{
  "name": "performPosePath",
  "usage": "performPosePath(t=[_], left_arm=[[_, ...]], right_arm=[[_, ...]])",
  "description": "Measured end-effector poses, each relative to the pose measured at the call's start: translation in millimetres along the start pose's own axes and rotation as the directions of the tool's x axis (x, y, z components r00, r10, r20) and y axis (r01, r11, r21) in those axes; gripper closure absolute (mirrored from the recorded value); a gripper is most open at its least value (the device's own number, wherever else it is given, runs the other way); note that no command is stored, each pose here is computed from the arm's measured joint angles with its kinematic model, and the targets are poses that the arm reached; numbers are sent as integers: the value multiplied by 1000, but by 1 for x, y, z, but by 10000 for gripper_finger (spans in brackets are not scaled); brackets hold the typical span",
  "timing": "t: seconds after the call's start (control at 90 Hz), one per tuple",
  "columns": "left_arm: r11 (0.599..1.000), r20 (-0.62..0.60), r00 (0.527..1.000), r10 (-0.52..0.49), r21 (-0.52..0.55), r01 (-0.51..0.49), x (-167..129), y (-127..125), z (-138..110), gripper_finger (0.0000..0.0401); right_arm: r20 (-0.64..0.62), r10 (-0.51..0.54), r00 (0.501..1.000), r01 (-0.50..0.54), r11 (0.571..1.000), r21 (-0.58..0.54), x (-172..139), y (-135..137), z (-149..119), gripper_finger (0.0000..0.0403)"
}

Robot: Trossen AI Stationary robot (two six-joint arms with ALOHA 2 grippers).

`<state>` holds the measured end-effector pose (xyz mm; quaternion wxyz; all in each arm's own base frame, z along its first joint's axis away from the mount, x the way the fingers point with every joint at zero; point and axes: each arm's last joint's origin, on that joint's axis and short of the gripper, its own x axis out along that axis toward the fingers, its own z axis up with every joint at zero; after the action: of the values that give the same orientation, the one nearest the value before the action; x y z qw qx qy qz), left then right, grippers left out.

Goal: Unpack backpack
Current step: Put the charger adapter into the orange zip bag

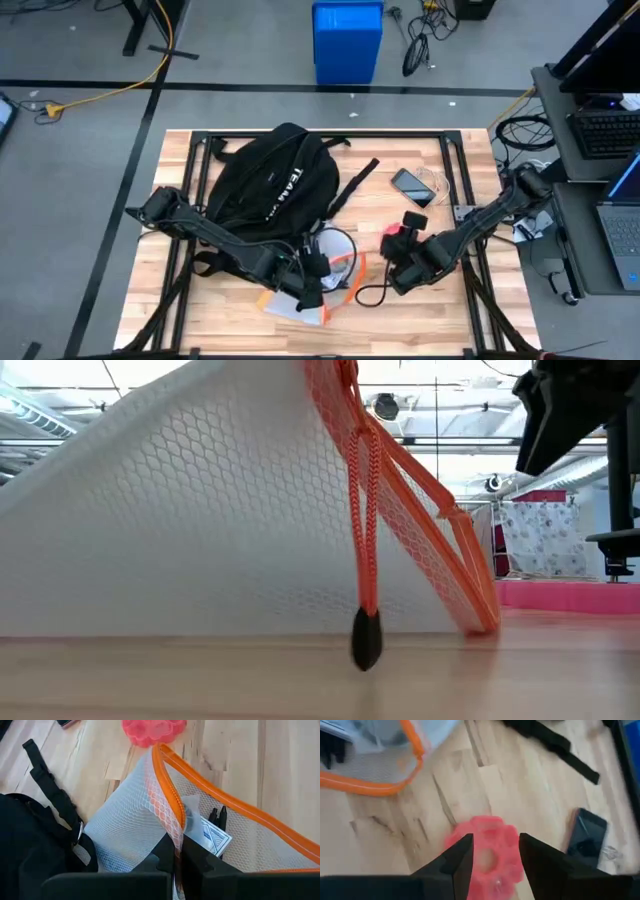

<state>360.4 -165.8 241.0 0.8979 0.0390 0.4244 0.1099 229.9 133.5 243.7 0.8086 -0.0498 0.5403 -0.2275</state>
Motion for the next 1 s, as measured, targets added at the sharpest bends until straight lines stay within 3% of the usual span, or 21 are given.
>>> performPosePath(t=[0.1, 0.267, 0.456, 0.6, 0.756, 1.0], left_arm=[[1000, 0, 1000, 0, 0, 0, 0, 0, 0, 401], [1000, 4, 1000, -9, -4, 9, -1, -2, 0, 401], [1000, 18, 1000, -21, -4, 21, -2, -4, 1, 401], [1000, 18, 1000, -20, -4, 20, -1, -4, 1, 401], [1000, 17, 1000, -20, -2, 20, -1, -4, 1, 401], [1000, 15, 1000, -23, -2, 23, -1, -4, 1, 401]], right_arm=[[8, 22, 1000, -22, 1000, -3, 12, 4, -4, 261], [-187, -55, 981, 55, 998, -1, 32, -9, -26, 261], [-242, -74, 968, 90, 994, 57, 43, -14, -39, 231], [-331, -15, 943, 63, 989, 135, 40, -10, -47, 193], [-330, 44, 943, 22, 981, 192, 31, 3, -57, 160], [-320, 67, 945, -19, 988, 152, 16, 17, -77, 148]])
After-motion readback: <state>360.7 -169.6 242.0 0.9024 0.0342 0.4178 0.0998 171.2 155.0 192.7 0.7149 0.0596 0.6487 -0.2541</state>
